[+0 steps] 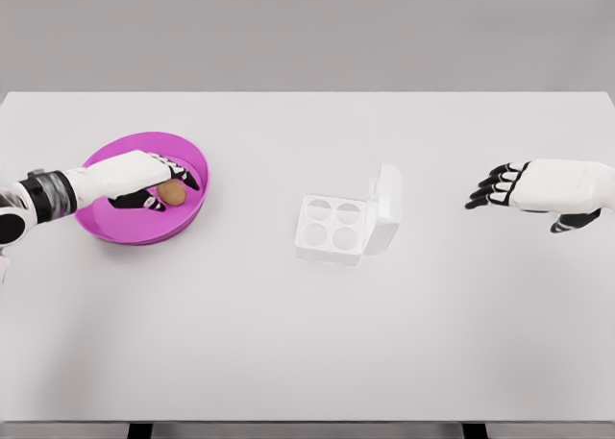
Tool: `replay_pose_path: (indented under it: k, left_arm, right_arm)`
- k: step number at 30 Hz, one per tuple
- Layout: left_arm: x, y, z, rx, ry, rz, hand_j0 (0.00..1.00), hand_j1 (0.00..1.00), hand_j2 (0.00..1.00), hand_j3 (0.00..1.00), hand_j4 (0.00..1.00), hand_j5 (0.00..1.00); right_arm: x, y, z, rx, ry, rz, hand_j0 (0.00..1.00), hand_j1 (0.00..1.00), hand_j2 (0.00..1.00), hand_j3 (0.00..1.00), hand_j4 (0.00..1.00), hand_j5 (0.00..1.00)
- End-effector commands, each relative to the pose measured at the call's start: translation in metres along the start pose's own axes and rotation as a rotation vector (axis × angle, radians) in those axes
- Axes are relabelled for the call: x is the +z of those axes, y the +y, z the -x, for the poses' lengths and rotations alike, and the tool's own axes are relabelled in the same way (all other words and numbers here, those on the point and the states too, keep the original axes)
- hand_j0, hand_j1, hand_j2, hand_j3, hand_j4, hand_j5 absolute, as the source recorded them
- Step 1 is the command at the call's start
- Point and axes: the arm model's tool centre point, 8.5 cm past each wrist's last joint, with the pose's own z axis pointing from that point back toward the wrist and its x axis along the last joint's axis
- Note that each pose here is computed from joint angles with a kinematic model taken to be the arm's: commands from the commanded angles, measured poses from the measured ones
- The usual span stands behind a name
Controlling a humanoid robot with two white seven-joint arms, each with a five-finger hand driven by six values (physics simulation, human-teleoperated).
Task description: Pack egg into the box and close the box lid
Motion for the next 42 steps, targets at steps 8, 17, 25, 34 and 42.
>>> replay_pose_path:
  k: [8, 17, 25, 34, 42]
  left_arm:
    - [0.001, 0.002, 0.000, 0.002, 0.000, -0.004, 0.56, 0.56, 0.56, 0.56, 0.56, 0.56]
    - [0.001, 0.001, 0.001, 0.003, 0.001, -0.003, 0.48, 0.48, 0.48, 0.48, 0.48, 0.48]
    - [0.004, 0.004, 0.003, 0.007, 0.003, -0.016, 0.39, 0.39, 0.39, 0.39, 0.39, 0.39]
    - [0.005, 0.009, 0.001, 0.006, -0.006, -0.031, 0.35, 0.35, 0.35, 0.35, 0.35, 0.35]
    - [0.006, 0.013, -0.001, 0.015, -0.019, -0.051, 0.34, 0.34, 0.34, 0.34, 0.34, 0.34]
  right_arm:
    - [0.000, -0.001, 0.000, -0.005, 0.001, 0.006, 1.00, 1.00, 1.00, 1.00, 1.00, 1.00]
    - [0.002, -0.001, 0.001, -0.005, 0.005, 0.006, 1.00, 1.00, 1.00, 1.00, 1.00, 1.00]
    - [0.005, -0.008, 0.003, 0.004, 0.014, 0.023, 1.00, 1.00, 1.00, 1.00, 1.00, 1.00]
    - [0.007, -0.010, 0.005, 0.006, 0.020, 0.028, 1.00, 1.00, 1.00, 1.00, 1.00, 1.00]
    - [0.008, -0.009, 0.005, 0.005, 0.022, 0.027, 1.00, 1.00, 1.00, 1.00, 1.00, 1.00]
